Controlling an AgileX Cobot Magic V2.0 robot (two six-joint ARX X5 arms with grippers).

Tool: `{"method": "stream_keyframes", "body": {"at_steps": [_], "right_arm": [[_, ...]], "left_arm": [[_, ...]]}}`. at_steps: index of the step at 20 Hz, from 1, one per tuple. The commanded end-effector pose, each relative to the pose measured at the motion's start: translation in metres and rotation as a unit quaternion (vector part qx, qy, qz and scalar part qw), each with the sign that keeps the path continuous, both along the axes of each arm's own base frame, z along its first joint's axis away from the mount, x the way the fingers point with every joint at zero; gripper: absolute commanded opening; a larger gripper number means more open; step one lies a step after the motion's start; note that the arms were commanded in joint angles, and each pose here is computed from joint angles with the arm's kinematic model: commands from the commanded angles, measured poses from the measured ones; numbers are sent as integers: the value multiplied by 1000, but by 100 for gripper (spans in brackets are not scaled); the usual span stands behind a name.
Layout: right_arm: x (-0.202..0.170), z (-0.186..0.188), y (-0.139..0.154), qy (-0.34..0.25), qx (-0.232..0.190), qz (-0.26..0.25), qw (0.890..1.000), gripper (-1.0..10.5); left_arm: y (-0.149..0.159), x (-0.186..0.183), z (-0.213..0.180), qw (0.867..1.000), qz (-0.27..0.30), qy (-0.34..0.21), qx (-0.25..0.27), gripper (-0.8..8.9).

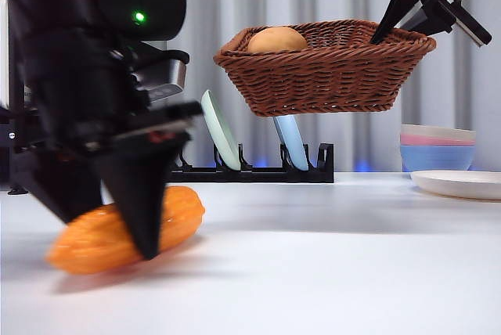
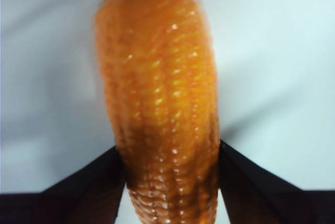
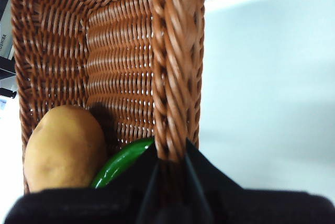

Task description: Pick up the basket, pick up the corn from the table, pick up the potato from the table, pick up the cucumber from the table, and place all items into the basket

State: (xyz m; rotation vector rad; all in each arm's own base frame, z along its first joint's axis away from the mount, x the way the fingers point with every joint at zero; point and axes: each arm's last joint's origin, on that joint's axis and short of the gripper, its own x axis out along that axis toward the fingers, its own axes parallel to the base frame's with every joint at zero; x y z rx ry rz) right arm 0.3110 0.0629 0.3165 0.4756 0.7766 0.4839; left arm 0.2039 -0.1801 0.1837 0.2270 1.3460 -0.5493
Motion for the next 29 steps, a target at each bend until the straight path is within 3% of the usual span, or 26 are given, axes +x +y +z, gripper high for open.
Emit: {"method": "stream_keyframes", "body": {"at_steps": [1,5,7,9,12,14,18,23,26,29], "right_arm": [[-2,6,0,-14,8,3,1000,-8],[-2,6,0,-14,8,4,1000,-8],[-2,6,0,-14,8,3,1000,-8],[-2,6,0,-14,8,3,1000,-8],[-2,6,0,-13,8,4,1000,-8],[-2,6,1,-13,8,5,1000,-8],[-4,5,8,-8,7,16,1000,-8],[-8,4,21,-2,6,37,999,-8],[-11,4,30,-2,6,52,999,-8],[-13,4,37,-2,7,63,998,-8]], "left_arm": [[4,-11,16,994,-102,29,-31,-8],[13,-32,54,969,-206,75,-114,-8],[18,-43,79,948,-259,81,-166,-8],[22,-54,108,918,-317,68,-228,-8],[25,-63,153,873,-381,-4,-306,-8],[25,-63,182,850,-398,-72,-337,-8],[17,-53,234,819,-368,-227,-378,-8],[6,-27,263,826,-168,-387,-375,-8],[-2,-9,258,837,-65,-423,-341,-8],[-12,11,245,848,2,-445,-286,-8]]}}
